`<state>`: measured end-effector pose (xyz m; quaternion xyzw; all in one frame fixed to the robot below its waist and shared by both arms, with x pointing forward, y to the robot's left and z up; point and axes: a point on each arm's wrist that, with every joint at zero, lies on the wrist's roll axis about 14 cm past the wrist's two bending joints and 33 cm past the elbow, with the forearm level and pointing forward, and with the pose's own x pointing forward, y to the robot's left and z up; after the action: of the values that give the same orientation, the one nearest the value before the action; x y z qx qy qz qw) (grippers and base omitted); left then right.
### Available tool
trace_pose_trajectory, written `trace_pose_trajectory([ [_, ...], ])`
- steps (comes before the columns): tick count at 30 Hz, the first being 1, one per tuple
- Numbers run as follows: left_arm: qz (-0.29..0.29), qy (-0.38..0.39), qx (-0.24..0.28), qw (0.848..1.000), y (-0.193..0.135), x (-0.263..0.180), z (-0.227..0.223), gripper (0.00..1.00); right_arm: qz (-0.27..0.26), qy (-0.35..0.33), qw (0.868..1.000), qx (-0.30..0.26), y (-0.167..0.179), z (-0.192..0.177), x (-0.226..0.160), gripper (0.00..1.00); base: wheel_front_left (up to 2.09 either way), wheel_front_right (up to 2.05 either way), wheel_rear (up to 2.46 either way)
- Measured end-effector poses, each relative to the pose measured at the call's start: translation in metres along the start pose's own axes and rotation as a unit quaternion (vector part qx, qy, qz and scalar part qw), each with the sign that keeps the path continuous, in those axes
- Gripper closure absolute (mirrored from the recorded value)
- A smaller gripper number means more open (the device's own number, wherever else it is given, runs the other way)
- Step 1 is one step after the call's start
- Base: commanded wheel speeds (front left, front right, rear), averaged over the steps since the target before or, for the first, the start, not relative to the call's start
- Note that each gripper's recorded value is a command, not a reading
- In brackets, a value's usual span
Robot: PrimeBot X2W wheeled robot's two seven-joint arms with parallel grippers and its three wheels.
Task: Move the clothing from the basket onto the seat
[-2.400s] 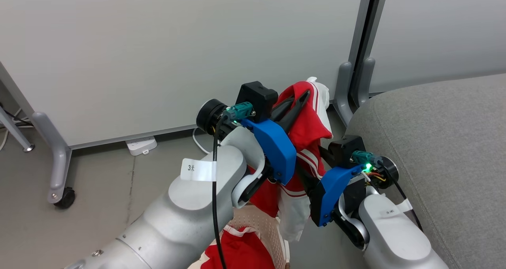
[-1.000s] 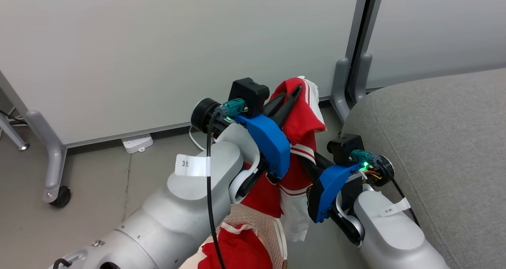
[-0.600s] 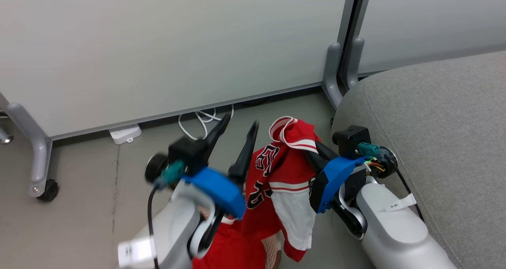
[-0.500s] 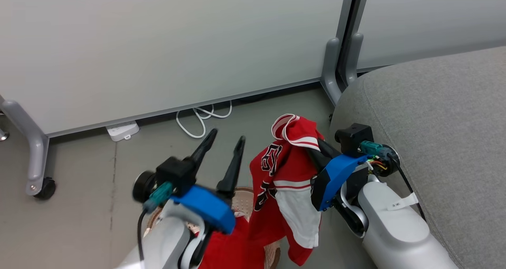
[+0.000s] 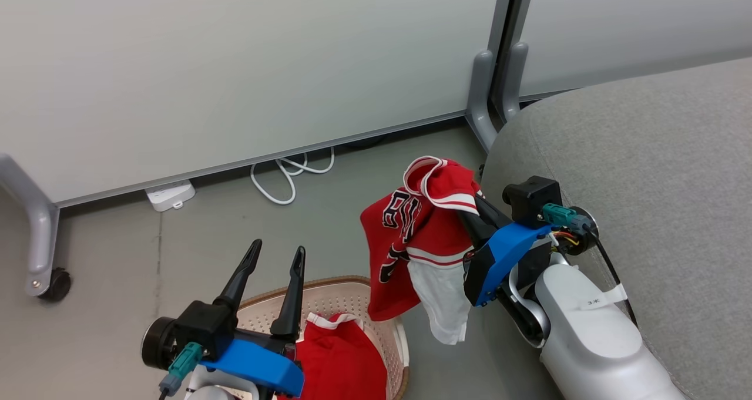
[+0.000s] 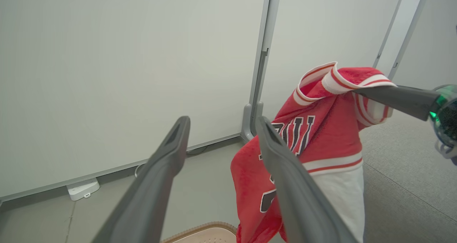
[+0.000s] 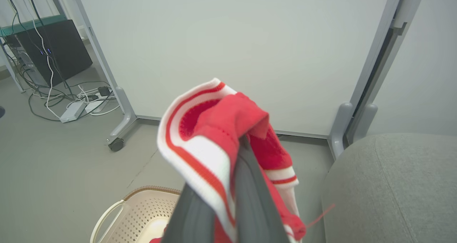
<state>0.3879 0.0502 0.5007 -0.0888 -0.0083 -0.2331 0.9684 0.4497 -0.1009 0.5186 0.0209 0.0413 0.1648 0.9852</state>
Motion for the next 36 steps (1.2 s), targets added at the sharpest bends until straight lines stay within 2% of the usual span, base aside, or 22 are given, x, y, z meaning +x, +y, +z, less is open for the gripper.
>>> trace_pose_trajectory([
  [5,-0.007,0.000,-0.001,1.000,-0.005,0.002,-0.003,0.00,-0.016,-0.006,1.000,0.002,-0.011,0.004,-0.008,1.00,0.00,0.00,0.00],
  [10,-0.039,0.001,-0.003,0.999,-0.024,0.015,-0.006,0.00,-0.047,-0.012,0.999,0.001,-0.033,0.007,-0.025,1.00,0.00,0.00,0.00],
  [21,-0.153,0.015,-0.011,0.988,-0.095,0.048,-0.021,0.00,-0.161,-0.020,0.987,0.009,-0.100,0.010,-0.091,1.00,0.00,0.00,0.00],
  [26,-0.202,0.020,-0.016,0.979,-0.126,0.060,-0.028,0.00,-0.213,-0.020,0.977,0.021,-0.127,0.002,-0.118,1.00,0.00,0.00,0.00],
  [36,-0.239,0.035,-0.023,0.970,-0.141,0.070,-0.041,0.00,-0.248,-0.013,0.968,0.029,-0.144,-0.009,-0.131,1.00,0.00,0.00,0.00],
])
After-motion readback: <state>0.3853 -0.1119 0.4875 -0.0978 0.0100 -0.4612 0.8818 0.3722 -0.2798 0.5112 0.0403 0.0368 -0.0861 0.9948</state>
